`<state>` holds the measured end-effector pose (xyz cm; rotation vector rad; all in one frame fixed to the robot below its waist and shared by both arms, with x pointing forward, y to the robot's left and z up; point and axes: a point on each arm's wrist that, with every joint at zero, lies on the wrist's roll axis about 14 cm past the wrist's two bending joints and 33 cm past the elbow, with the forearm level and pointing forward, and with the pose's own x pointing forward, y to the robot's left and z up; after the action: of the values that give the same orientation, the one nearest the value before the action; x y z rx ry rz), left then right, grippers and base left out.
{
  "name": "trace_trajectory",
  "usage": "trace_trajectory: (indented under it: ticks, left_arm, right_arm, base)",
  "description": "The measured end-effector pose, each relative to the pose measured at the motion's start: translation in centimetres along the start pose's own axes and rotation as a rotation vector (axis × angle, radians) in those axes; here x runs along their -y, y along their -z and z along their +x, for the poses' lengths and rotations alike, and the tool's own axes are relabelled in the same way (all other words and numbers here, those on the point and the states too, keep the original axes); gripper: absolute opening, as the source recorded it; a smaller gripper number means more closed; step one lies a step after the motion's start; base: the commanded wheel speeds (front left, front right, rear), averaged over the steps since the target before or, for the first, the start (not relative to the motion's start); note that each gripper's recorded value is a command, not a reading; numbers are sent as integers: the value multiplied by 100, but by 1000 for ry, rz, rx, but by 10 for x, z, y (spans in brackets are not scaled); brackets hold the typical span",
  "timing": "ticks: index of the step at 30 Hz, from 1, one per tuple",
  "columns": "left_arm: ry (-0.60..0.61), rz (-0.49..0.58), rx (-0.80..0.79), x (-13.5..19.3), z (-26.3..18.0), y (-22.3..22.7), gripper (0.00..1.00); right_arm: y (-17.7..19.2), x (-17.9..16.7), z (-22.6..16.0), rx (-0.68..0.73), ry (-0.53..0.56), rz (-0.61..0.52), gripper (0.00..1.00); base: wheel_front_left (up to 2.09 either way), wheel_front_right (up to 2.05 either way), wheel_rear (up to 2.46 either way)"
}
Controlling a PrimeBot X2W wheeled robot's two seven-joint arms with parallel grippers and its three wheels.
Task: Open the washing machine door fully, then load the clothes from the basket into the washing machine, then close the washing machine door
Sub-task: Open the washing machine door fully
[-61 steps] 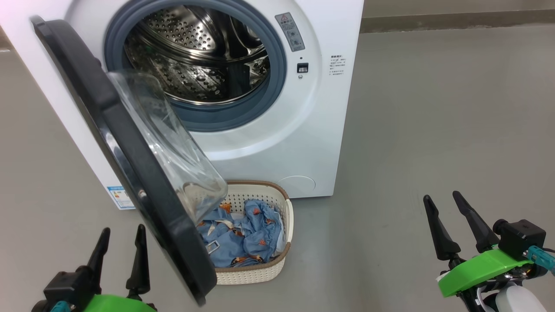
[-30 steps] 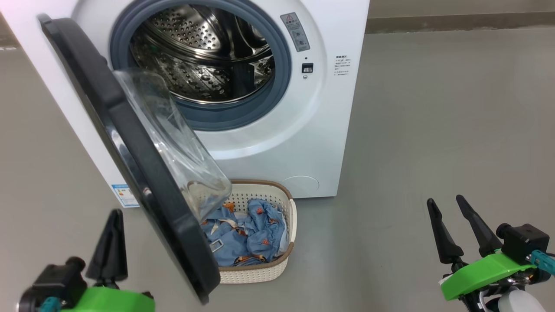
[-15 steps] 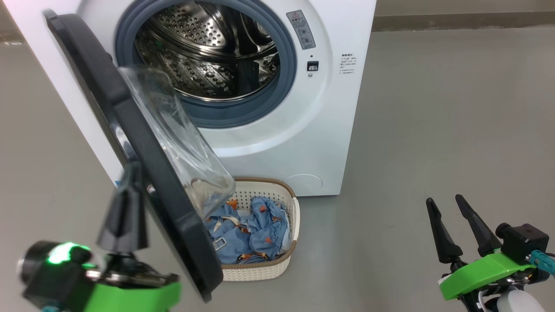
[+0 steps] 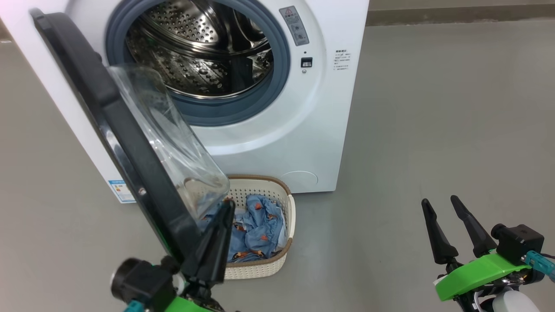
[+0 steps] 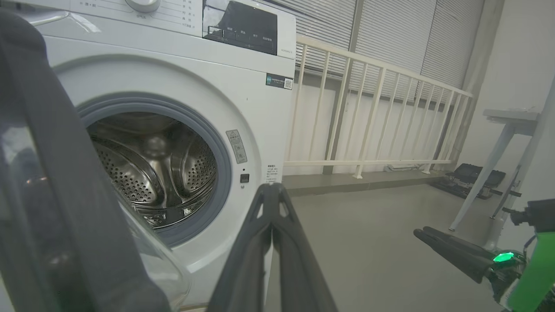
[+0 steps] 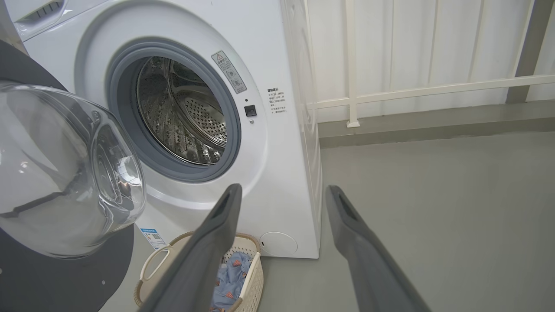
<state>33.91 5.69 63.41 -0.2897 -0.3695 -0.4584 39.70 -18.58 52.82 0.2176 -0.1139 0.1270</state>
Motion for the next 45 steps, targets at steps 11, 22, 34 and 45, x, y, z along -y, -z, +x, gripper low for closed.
trace_trajectory:
  ticks: [11,22,34,45]
  left_arm:
    - [-89,-89,-204,-19,-17,73,0]
    - [-204,-103,-227,-44,-28,86,0]
    - [-302,-65,-201,-69,-51,72,0]
    - [-494,37,-184,-124,-90,49,0]
  right_arm:
    - [5,6,-4,-14,20,3,100]
    - [13,-4,2,-35,-8,10,100]
    - [24,-41,21,-59,-109,34,100]
    - [37,-75,38,-87,-195,56,100]
  base:
    - [0,0,0]
    - [0,0,0]
    - [0,0,0]
    - [0,0,0]
